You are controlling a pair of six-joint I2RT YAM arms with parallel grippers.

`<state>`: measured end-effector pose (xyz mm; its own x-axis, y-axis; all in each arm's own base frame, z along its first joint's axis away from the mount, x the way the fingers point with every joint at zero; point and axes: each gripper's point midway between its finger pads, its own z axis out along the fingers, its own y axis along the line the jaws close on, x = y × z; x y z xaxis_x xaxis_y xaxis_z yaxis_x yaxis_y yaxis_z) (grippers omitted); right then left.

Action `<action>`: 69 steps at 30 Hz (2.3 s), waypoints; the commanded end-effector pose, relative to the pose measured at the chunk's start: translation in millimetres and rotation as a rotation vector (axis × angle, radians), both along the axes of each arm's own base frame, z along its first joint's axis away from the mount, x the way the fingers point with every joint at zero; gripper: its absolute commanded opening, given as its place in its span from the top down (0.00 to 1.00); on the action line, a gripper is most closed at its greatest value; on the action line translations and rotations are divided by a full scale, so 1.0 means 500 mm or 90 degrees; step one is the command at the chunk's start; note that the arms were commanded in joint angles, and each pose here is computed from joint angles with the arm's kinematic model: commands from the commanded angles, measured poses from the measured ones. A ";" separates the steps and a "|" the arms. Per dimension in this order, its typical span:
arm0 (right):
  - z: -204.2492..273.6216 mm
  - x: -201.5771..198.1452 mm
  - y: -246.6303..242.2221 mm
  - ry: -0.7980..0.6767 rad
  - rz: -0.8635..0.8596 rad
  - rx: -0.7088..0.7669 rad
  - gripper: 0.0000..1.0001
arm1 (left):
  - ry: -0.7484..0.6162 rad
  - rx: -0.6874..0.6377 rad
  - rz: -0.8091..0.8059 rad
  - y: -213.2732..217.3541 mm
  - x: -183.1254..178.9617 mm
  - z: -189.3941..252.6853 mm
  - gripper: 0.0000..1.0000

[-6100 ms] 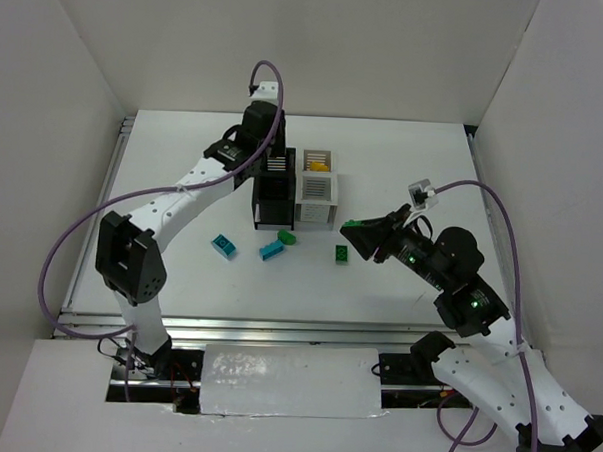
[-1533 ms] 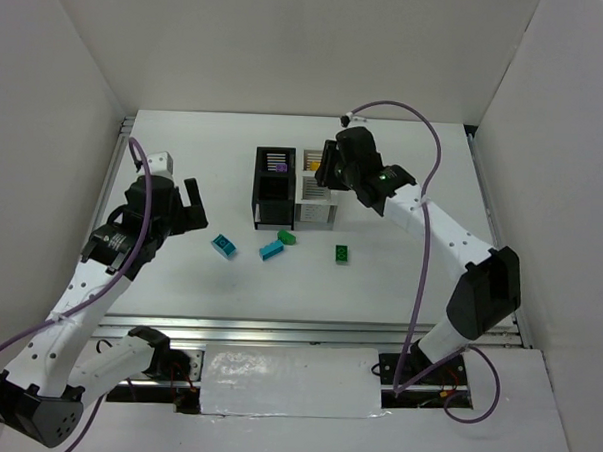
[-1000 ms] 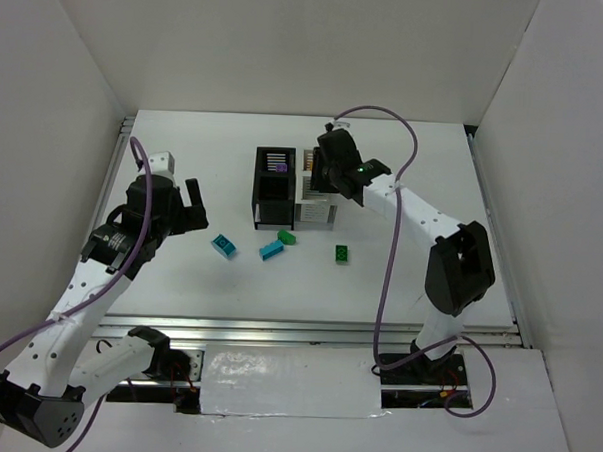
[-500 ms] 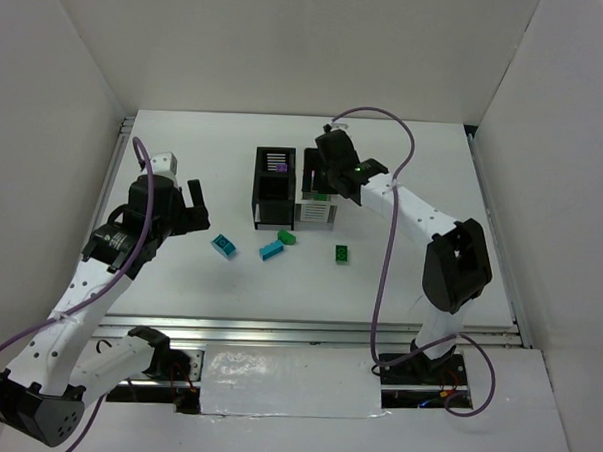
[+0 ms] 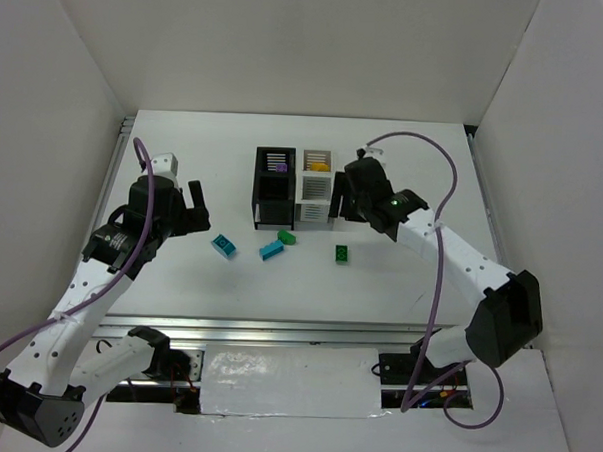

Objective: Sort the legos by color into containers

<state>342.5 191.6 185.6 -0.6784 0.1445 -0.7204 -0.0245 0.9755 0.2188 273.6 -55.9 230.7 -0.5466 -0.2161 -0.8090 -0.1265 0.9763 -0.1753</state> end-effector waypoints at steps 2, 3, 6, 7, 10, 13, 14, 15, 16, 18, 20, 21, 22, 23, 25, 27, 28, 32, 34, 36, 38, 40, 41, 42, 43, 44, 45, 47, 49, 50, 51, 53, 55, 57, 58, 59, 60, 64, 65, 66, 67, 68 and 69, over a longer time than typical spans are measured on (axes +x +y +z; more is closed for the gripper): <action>-0.047 -0.066 -0.029 0.045 -0.034 -0.002 0.28 | -0.029 -0.002 -0.008 -0.002 0.011 0.021 0.00; -0.056 -0.073 -0.031 0.051 -0.036 -0.005 0.28 | -0.030 -0.001 -0.007 0.000 0.011 0.021 0.00; -0.096 -0.092 -0.031 0.072 -0.039 -0.019 0.26 | -0.033 0.001 -0.004 0.003 0.009 0.024 0.00; -0.114 -0.098 -0.031 0.080 -0.041 -0.027 0.26 | -0.032 0.001 -0.004 0.003 0.009 0.023 0.00; -0.154 -0.094 -0.035 0.095 -0.057 -0.053 0.27 | -0.032 0.001 -0.005 0.002 0.010 0.022 0.00; -0.188 -0.087 -0.030 0.105 -0.055 -0.067 0.29 | -0.028 0.004 -0.007 0.002 0.010 0.018 0.00; -0.196 -0.085 -0.028 0.109 -0.055 -0.073 0.30 | -0.027 0.006 -0.005 0.004 0.009 0.018 0.00; -0.211 -0.081 -0.028 0.118 -0.054 -0.084 0.31 | -0.026 0.006 -0.005 0.004 0.010 0.017 0.01; -0.218 -0.078 -0.023 0.122 -0.049 -0.084 0.32 | -0.027 0.006 -0.005 0.004 0.009 0.018 0.01; -0.240 -0.074 -0.013 0.136 -0.037 -0.090 0.34 | -0.028 0.006 -0.005 0.004 0.009 0.018 0.00; -0.253 -0.070 -0.005 0.141 -0.030 -0.091 0.34 | -0.028 0.006 -0.004 0.005 0.008 0.019 0.00; -0.265 -0.066 -0.004 0.149 -0.033 -0.096 0.34 | -0.030 0.007 -0.004 0.005 0.009 0.020 0.01; -0.270 -0.064 -0.003 0.152 -0.033 -0.100 0.35 | -0.031 0.007 -0.004 0.006 0.008 0.020 0.00; -0.277 -0.063 -0.004 0.158 -0.035 -0.104 0.35 | -0.031 0.007 -0.004 0.006 0.008 0.020 0.00; -0.295 -0.062 0.000 0.172 -0.034 -0.115 0.35 | -0.030 0.007 -0.005 0.005 0.008 0.020 0.01; -0.308 -0.060 0.001 0.181 -0.032 -0.117 0.36 | -0.034 0.006 -0.005 0.005 0.007 0.023 0.00; -0.320 -0.063 0.003 0.190 -0.029 -0.120 0.39 | -0.033 0.007 -0.006 0.006 0.006 0.022 0.00; -0.339 -0.070 0.011 0.202 -0.021 -0.107 0.64 | -0.036 0.007 -0.006 0.006 0.006 0.024 0.01; -0.329 -0.073 0.014 0.194 -0.018 -0.103 0.78 | -0.036 0.007 -0.008 0.005 0.006 0.023 0.00; -0.303 -0.075 0.017 0.178 -0.019 -0.099 1.00 | -0.034 0.007 -0.010 0.004 0.007 0.022 0.00; -0.271 -0.078 0.031 0.158 -0.012 -0.092 1.00 | -0.032 0.007 -0.011 0.003 0.007 0.021 0.00; -0.220 -0.081 0.042 0.130 -0.004 -0.069 1.00 | -0.035 0.007 -0.010 0.003 0.008 0.024 0.00; -0.195 -0.081 0.054 0.117 0.007 -0.048 1.00 | -0.035 0.007 -0.009 0.004 0.007 0.023 0.00; -0.153 -0.086 0.079 0.098 0.048 -0.004 1.00 | -0.037 0.006 -0.008 0.005 0.007 0.024 0.00; -0.132 -0.079 0.083 0.075 0.058 0.003 1.00 | -0.037 0.007 -0.007 0.005 0.007 0.024 0.00; -0.101 -0.082 0.109 0.066 0.095 0.039 1.00 | -0.036 0.008 -0.007 0.006 0.007 0.023 0.01; -0.072 -0.077 0.121 0.040 0.121 0.052 1.00 | -0.036 0.007 -0.007 0.005 0.007 0.023 0.00; -0.023 -0.054 0.136 0.000 0.131 0.060 0.99 | -0.036 0.007 -0.008 0.005 0.006 0.023 0.00; -0.020 -0.029 0.133 -0.003 0.118 0.030 0.99 | -0.035 0.007 -0.008 0.005 0.007 0.022 0.01; -0.009 0.000 0.135 -0.014 0.105 0.009 0.99 | -0.037 0.006 -0.008 0.005 0.006 0.024 0.00; -0.007 0.014 0.137 -0.017 0.101 -0.004 0.99 | -0.037 0.006 -0.008 0.005 0.006 0.024 0.00; 0.005 0.054 0.148 -0.030 0.092 -0.027 0.99 | -0.038 0.005 -0.009 0.005 0.006 0.025 0.01; 0.034 0.094 0.153 -0.051 0.078 -0.029 0.98 | -0.039 0.005 -0.010 0.004 0.005 0.025 0.00; 0.013 0.120 0.148 -0.035 0.063 -0.052 0.98 | -0.041 0.005 -0.012 0.003 0.005 0.027 0.00; 0.029 0.139 0.145 -0.046 0.054 -0.048 0.97 | -0.041 0.003 -0.013 0.002 0.005 0.027 0.00; 0.017 0.151 0.143 -0.039 0.050 -0.052 0.96 | -0.040 0.004 -0.014 0.002 0.004 0.026 0.01; 0.015 0.156 0.143 -0.035 0.052 -0.051 0.94 | -0.042 0.002 -0.016 0.001 0.004 0.027 0.00; 0.008 0.167 0.145 -0.026 0.050 -0.058 0.85 | -0.042 0.002 -0.018 0.000 0.004 0.027 0.00; 0.007 0.167 0.143 -0.026 0.047 -0.058 0.83 | -0.042 0.001 -0.019 0.000 0.004 0.026 0.01; -0.001 0.165 0.138 -0.021 0.043 -0.063 0.75 | -0.041 0.001 -0.020 -0.001 0.005 0.027 0.00; -0.001 0.163 0.136 -0.021 0.042 -0.061 0.67 | -0.040 0.001 -0.022 -0.002 0.005 0.025 0.00; -0.001 0.162 0.137 -0.022 0.043 -0.060 0.61 | -0.042 0.000 -0.022 -0.003 0.005 0.027 0.00; 0.000 0.159 0.138 -0.023 0.044 -0.059 0.57 | -0.041 0.000 -0.022 -0.002 0.006 0.026 0.01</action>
